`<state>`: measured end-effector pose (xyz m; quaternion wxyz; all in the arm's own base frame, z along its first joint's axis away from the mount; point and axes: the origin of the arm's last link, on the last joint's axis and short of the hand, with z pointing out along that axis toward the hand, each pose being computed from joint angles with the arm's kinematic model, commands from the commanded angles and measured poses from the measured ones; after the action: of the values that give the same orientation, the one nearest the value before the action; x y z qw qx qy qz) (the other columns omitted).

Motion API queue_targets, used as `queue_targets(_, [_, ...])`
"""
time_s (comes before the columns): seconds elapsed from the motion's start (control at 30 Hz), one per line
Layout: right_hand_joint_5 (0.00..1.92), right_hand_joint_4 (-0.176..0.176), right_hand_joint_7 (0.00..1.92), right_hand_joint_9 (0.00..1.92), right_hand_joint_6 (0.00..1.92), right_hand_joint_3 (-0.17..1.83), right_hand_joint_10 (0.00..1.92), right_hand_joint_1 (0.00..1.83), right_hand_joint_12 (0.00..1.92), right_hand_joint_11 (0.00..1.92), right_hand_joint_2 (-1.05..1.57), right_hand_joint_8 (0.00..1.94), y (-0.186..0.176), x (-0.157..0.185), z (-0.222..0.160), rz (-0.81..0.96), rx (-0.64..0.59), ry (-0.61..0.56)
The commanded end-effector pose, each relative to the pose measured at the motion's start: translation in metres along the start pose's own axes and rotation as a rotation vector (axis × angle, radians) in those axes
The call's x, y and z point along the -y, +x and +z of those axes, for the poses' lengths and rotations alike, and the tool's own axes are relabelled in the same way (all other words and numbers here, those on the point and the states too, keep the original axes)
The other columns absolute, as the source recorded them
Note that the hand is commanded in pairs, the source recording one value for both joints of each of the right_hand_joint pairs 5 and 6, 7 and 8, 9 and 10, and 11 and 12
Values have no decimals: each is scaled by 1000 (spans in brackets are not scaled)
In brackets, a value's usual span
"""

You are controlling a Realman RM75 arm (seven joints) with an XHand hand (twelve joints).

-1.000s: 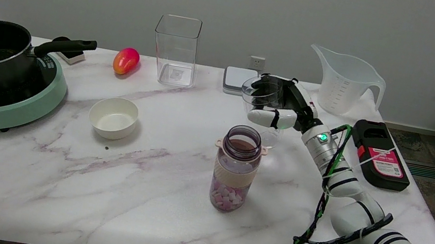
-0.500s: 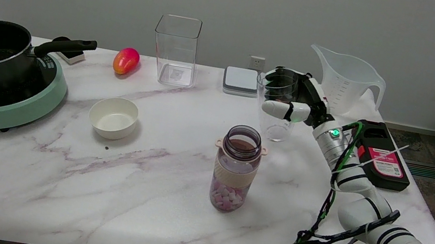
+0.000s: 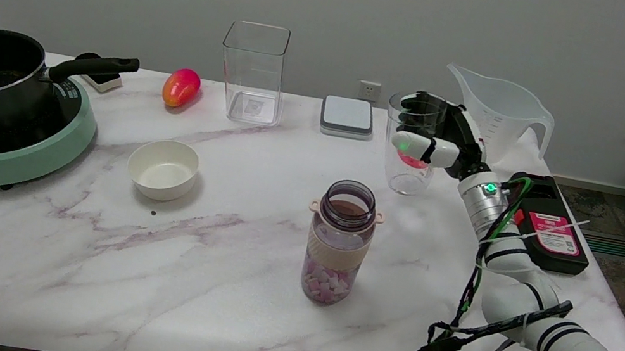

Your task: Place the measuring cup onto the table.

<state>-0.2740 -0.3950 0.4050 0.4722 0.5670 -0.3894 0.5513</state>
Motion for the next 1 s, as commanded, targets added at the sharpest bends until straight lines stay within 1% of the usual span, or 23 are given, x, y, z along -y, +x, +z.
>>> queue_targets(0.03, [1572, 0, 1446, 1392, 1572, 367, 1392, 1360, 1252, 1252, 1250, 1446, 17, -1, 1, 163, -168, 20])
queue_targets(0.1, [1559, 0, 1448, 1393, 1559, 397, 1393, 1383, 1248, 1248, 1224, 1448, 20, 8, -2, 189, -171, 44])
queue_targets(0.23, [1527, 0, 1432, 1383, 1527, 471, 1383, 1415, 1232, 1232, 1148, 1432, 22, 27, -1, 204, -138, 91])
queue_targets(0.3, [1516, 0, 1421, 1374, 1516, 500, 1374, 1426, 1222, 1222, 1114, 1421, 20, 36, 0, 266, -108, 109])
queue_targets(0.4, [1481, 0, 1391, 1350, 1481, 592, 1350, 1450, 1198, 1198, 1005, 1391, 21, 48, -2, 387, -92, 172])
queue_targets(0.47, [1458, 0, 1365, 1325, 1458, 669, 1325, 1467, 1174, 1174, 917, 1365, 20, 54, -2, 479, -77, 204])
queue_targets(0.53, [1453, 0, 1358, 1312, 1453, 692, 1312, 1474, 1167, 1167, 875, 1358, 18, 55, -2, 529, -64, 215])
queue_targets(0.77, [1412, 0, 1327, 1281, 1412, 795, 1281, 1486, 1137, 1137, 756, 1327, 22, 52, -4, 602, -67, 210])
queue_targets(0.87, [1380, 0, 1295, 1254, 1380, 879, 1254, 1496, 1105, 1105, 638, 1295, 21, 51, -2, 611, -65, 206])
queue_targets(1.0, [1379, 0, 1293, 1255, 1379, 887, 1255, 1493, 1105, 1105, 626, 1293, 13, 48, 3, 582, -35, 178])
